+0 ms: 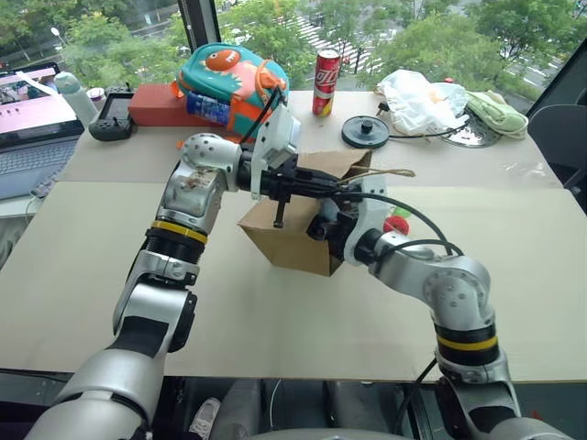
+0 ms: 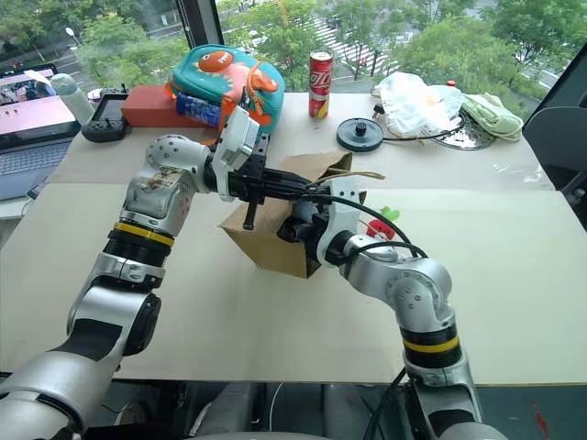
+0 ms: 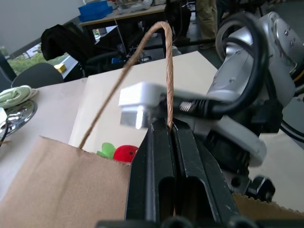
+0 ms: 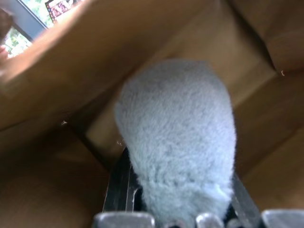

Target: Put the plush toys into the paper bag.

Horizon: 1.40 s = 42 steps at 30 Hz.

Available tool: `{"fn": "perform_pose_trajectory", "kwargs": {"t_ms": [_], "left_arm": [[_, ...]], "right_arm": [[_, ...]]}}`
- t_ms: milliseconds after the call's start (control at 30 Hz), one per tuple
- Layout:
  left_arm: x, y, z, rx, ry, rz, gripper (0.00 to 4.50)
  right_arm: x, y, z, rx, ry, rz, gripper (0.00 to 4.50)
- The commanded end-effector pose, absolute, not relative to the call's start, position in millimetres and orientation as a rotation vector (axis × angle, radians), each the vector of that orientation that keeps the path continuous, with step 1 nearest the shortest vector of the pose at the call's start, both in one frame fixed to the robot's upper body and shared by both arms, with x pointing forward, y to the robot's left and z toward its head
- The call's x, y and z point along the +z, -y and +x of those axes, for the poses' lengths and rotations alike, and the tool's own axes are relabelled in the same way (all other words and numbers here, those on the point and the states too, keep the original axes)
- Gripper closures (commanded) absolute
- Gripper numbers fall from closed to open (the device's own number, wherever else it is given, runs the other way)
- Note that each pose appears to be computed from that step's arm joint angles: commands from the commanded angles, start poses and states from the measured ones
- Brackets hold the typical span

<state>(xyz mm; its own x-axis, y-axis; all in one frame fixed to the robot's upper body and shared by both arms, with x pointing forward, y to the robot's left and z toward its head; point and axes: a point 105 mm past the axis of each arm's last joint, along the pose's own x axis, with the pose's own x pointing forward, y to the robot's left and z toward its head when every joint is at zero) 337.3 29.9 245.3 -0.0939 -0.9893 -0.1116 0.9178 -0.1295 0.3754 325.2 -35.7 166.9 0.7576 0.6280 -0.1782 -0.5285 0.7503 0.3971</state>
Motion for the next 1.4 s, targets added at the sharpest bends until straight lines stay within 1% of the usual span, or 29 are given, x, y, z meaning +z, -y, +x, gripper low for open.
{"fn": "perform_pose_trajectory", "kwargs": {"t_ms": [33,100,233,267,300,333,467,500,733,833,933,1100,1167,1233,1400], "left_arm": [[255.7,-22.2,330.4,-1.685,0.298,0.401,4.5],[255.7,-22.2,330.5,-1.685,0.298,0.4,4.5],[254.0,-22.5,330.0,-1.686,0.294,0.4,4.5],[253.8,-22.8,329.9,-1.685,0.294,0.401,4.5],[253.8,-23.3,329.8,-1.685,0.293,0.401,4.5],[253.9,-23.8,329.9,-1.683,0.293,0.401,4.5],[253.7,-25.6,330.9,-1.676,0.291,0.405,4.5],[253.8,-26.0,331.2,-1.674,0.291,0.406,4.5],[251.9,-27.2,331.1,-1.666,0.286,0.407,4.5],[250.9,-28.1,330.8,-1.663,0.283,0.408,4.5],[250.1,-29.2,330.8,-1.661,0.278,0.409,4.5],[248.7,-30.9,330.7,-1.659,0.271,0.41,4.5],[248.8,-31.0,330.6,-1.659,0.27,0.409,4.5],[248.9,-30.9,330.5,-1.659,0.27,0.407,4.5],[248.4,-30.5,330.1,-1.662,0.267,0.407,4.5]], "right_arm": [[180.1,-3.6,312.1,0.797,-0.283,0.332,3.65],[177.0,-8.2,311.4,0.806,-0.299,0.33,3.65],[178.6,-7.5,311.0,0.812,-0.291,0.339,2.44],[178.9,-5.6,310.9,0.809,-0.288,0.335,2.01],[178.8,-3.4,311.0,0.803,-0.288,0.329,1.85],[178.3,-0.2,311.5,0.794,-0.288,0.326,1.41],[177.0,10.7,310.8,0.77,-0.292,0.309,0.15],[177.7,13.9,309.7,0.768,-0.289,0.305,0.07],[183.6,43.8,299.1,0.74,-0.268,0.272,0.07],[185.7,60.4,287.8,0.741,-0.257,0.245,0.07],[191.7,77.6,276.4,0.74,-0.225,0.228,0.07],[210.9,103.3,261.9,0.723,-0.126,0.231,0.07],[206.7,119.8,263.1,0.662,-0.14,0.219,0.07],[189.9,144.2,270.5,0.541,-0.209,0.185,0.07],[169.1,181.3,292.5,0.309,-0.276,0.219,0.07]]}}
